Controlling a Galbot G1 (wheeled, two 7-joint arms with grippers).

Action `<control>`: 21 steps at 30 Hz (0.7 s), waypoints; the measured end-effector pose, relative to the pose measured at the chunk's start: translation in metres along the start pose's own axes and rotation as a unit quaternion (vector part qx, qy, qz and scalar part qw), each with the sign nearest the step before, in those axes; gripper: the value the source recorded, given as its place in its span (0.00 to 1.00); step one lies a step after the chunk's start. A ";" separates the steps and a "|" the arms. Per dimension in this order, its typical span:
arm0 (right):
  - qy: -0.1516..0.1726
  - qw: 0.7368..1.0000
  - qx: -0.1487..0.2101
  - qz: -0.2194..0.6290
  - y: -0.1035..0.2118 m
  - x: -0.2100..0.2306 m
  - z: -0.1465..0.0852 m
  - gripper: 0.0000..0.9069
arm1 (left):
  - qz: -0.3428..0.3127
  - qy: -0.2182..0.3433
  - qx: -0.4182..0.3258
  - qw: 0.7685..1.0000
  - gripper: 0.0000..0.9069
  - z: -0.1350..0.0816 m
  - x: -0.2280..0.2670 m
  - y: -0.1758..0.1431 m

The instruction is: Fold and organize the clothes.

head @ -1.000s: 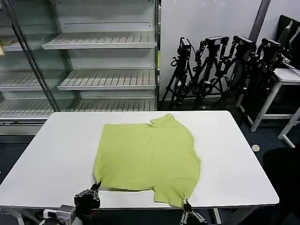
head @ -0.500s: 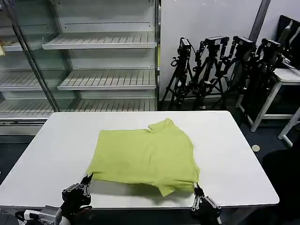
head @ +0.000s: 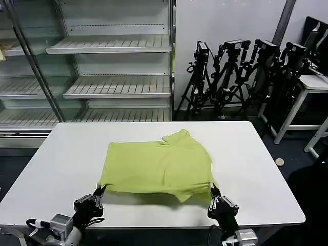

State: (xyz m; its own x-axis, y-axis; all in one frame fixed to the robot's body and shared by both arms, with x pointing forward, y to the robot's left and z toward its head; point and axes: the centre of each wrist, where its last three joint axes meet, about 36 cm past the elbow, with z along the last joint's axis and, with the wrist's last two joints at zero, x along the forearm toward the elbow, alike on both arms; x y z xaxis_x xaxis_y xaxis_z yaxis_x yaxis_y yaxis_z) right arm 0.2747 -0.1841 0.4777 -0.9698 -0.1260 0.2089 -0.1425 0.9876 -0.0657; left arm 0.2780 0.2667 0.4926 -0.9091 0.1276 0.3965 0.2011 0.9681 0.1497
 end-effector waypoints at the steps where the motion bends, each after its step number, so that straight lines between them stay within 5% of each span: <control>1: -0.001 1.000 0.003 -0.001 -0.001 -0.004 0.000 0.00 | 0.001 0.000 -0.002 1.000 0.02 0.000 -0.002 0.001; 21: -0.007 0.999 0.047 -0.004 -0.015 -0.085 0.009 0.00 | 0.004 0.010 -0.024 1.000 0.02 0.009 -0.054 0.015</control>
State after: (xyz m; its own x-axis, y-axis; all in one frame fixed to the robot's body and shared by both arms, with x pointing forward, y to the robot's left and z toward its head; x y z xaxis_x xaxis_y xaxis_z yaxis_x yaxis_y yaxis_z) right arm 0.3574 -0.1894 0.4523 -0.9712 -0.1361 0.1955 -0.1677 0.9736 -0.1551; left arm 0.3268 0.2763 0.4652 -0.8998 0.1303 0.4163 0.2262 0.9554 0.1898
